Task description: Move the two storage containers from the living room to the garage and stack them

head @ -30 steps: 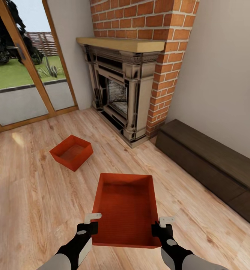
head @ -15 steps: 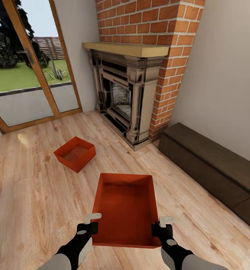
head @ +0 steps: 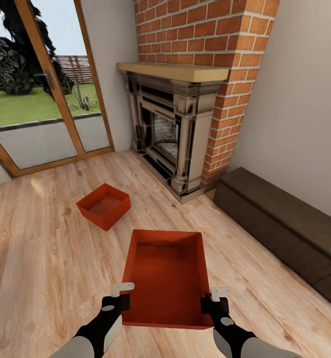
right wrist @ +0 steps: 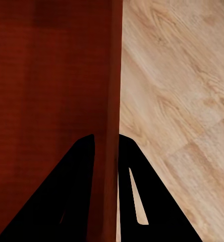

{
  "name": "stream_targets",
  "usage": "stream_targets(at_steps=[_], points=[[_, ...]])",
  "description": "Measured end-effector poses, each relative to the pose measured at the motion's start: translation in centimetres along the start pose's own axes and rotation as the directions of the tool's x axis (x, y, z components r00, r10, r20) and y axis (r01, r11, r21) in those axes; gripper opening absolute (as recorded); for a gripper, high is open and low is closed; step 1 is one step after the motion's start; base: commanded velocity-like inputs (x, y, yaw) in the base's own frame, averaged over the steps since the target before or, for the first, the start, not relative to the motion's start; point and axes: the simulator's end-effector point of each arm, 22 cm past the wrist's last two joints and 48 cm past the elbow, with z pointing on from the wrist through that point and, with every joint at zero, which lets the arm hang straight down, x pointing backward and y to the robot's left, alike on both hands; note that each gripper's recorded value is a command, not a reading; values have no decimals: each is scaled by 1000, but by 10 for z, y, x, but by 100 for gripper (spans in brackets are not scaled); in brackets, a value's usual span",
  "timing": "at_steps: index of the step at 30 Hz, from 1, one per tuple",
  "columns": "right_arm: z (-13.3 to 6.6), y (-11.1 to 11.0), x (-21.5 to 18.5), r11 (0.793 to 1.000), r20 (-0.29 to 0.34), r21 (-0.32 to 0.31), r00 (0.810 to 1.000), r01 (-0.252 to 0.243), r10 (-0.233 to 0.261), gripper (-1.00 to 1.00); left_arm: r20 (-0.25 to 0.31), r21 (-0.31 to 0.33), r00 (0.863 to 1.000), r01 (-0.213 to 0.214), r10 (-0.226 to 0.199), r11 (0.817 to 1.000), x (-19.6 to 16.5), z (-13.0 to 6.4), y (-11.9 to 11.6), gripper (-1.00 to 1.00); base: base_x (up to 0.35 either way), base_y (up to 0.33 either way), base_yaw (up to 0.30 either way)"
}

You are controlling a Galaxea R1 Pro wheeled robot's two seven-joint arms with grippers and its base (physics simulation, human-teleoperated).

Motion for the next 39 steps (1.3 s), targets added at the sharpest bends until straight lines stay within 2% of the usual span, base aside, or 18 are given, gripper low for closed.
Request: stream_targets(at_steps=[39], points=[[-10,-1,-33,1000,62,1,998,-1,1,-100,61,4,998,8,-8,1000,-31,-15,0,-100,0,0,83]])
